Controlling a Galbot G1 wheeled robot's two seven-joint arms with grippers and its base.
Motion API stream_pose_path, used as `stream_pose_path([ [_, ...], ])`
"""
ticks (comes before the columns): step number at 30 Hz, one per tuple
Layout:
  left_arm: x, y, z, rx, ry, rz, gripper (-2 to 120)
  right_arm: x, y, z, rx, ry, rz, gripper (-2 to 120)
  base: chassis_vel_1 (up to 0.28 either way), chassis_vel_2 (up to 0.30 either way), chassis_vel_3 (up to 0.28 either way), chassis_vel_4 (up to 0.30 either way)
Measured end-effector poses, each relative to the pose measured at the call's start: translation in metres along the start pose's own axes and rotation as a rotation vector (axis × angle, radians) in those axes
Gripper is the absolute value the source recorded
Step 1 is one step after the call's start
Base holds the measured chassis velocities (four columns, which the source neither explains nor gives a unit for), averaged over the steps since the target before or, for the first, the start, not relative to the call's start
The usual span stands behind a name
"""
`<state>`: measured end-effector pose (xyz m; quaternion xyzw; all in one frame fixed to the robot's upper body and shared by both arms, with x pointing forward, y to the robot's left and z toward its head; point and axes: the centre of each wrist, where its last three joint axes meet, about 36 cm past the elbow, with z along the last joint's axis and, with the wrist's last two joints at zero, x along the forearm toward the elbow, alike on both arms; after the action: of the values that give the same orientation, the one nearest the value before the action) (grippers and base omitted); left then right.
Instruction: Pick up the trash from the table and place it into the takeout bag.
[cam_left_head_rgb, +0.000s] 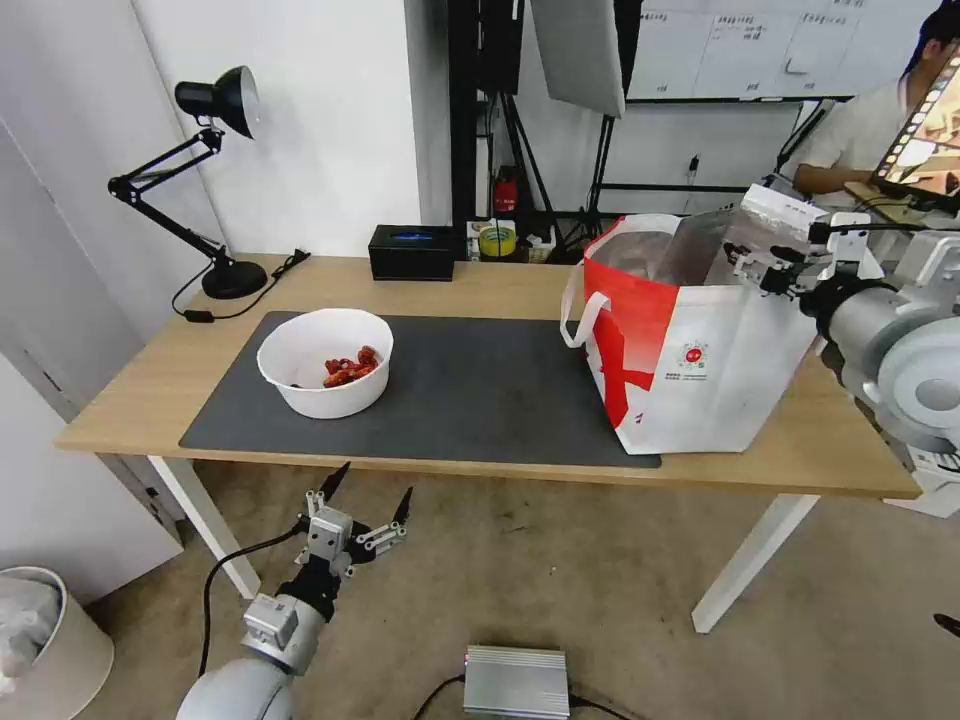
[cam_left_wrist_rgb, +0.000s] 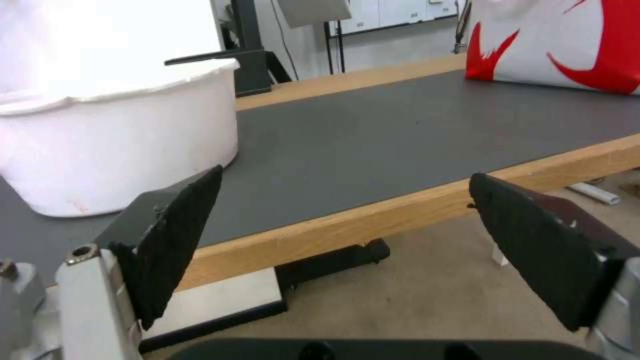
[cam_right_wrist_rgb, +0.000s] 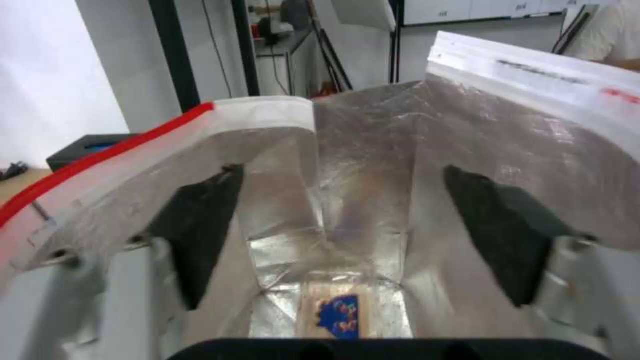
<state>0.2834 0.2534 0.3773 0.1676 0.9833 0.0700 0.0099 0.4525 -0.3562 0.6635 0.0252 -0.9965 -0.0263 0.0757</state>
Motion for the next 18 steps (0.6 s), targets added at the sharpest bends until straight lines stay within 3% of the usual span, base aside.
stream_pose_path([
  [2,0.001,0.000,-0.002,-0.001,-0.003,-0.001,100,0.003,0.000,-0.002,0.000,-0.012,-0.017,92,0.000,0.000,0.000,0.000],
  [6,0.001,0.000,-0.004,0.000,-0.008,-0.002,100,0.009,0.002,-0.004,-0.017,-0.076,-0.099,100,0.000,0.000,0.000,0.000],
  [14,0.002,-0.003,-0.007,0.007,-0.016,-0.006,100,0.028,0.028,0.011,-0.002,-0.192,-0.295,100,0.000,0.000,0.000,0.000],
  [18,0.005,-0.004,-0.008,0.007,-0.015,-0.008,100,0.041,0.047,0.043,0.026,-0.223,-0.359,100,0.000,0.000,0.000,0.000],
])
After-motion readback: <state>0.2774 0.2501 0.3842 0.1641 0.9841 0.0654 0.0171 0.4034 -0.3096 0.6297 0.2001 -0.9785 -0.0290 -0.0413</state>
